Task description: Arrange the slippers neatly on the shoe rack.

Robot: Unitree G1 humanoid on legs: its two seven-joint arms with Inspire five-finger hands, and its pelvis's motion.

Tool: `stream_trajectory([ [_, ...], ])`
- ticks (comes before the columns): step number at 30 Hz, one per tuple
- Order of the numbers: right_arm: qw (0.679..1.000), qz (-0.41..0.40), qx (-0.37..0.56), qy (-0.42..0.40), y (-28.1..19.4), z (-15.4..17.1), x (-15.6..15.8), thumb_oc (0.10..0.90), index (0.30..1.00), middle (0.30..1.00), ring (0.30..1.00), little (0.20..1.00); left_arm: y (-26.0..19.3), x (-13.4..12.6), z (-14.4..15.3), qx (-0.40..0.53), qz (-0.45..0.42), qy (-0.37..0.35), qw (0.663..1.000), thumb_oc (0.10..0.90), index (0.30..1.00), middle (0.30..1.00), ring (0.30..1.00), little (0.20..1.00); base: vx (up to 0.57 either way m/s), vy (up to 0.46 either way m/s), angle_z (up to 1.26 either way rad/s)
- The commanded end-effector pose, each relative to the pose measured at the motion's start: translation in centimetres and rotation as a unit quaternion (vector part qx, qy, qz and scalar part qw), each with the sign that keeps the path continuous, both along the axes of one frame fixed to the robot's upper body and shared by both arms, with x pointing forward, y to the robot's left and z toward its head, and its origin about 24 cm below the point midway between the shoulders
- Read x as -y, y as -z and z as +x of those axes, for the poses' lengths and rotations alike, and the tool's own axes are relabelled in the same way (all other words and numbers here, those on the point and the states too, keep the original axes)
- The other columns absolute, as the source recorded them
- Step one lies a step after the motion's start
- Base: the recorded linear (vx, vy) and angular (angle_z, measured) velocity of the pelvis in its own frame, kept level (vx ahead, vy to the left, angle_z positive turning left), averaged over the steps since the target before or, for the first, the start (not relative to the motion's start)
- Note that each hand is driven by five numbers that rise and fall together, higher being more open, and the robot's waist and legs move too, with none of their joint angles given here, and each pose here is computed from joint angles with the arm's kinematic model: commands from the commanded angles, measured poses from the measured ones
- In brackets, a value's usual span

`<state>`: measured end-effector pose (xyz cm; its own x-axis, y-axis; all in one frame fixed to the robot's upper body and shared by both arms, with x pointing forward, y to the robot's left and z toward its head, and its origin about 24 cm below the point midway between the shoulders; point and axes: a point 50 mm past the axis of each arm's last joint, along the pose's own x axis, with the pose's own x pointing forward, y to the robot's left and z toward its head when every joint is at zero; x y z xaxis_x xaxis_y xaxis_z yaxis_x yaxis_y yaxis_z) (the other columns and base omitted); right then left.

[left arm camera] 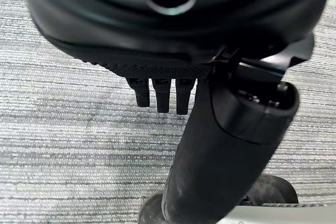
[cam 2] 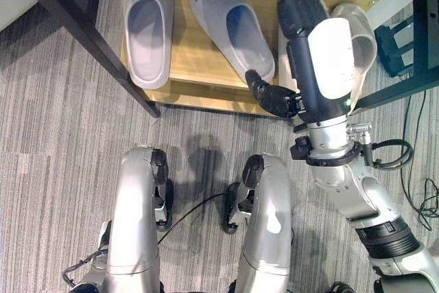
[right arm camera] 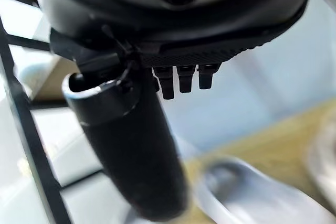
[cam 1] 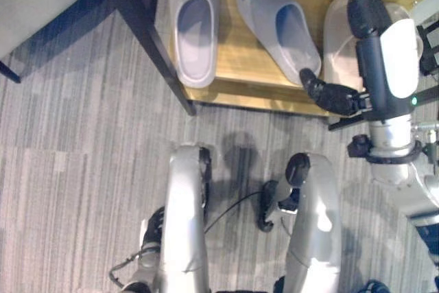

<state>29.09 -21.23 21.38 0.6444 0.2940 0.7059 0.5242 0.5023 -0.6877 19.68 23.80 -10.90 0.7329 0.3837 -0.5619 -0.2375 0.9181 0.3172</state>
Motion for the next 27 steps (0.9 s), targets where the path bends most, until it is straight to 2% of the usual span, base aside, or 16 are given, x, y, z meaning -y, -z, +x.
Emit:
stream_trajectory([
  [1,0.996,0.031,0.083,-0.020,-3.6,-0.6,-0.6,0.800,0.900,0.900,0.900,0.900,1.8,0.7,-3.3,-0.036,-0.005,-0.016,0.999,0.800,0.900,0.900,0.900,0.900,0.00,0.000,0.00],
  [9,0.996,0.000,0.050,-0.080,-3.2,-0.8,-2.5,0.800,0.900,0.900,0.900,0.900,2.0,0.3,-3.7,-0.051,0.009,-0.010,0.999,0.800,0.900,0.900,0.900,0.900,0.00,0.000,0.00],
  [19,0.994,-0.050,-0.023,-0.096,-2.1,-0.2,-2.8,0.800,0.900,0.900,0.900,0.900,2.2,0.5,-3.8,-0.057,-0.004,-0.012,0.998,0.800,0.900,0.900,0.900,0.900,0.00,0.000,0.00],
  [22,0.992,-0.052,-0.044,-0.104,-1.9,0.0,-3.0,0.800,0.900,0.900,0.900,0.900,2.2,0.5,-3.7,-0.059,-0.003,-0.010,0.998,0.800,0.900,0.900,0.900,0.900,0.00,0.000,0.00],
  [27,0.984,-0.030,-0.074,-0.162,-2.1,-0.3,-4.2,0.800,0.900,0.900,0.900,0.900,2.3,0.0,-4.1,-0.065,-0.007,-0.021,0.998,0.800,0.900,0.900,0.900,0.900,0.00,0.000,0.00],
])
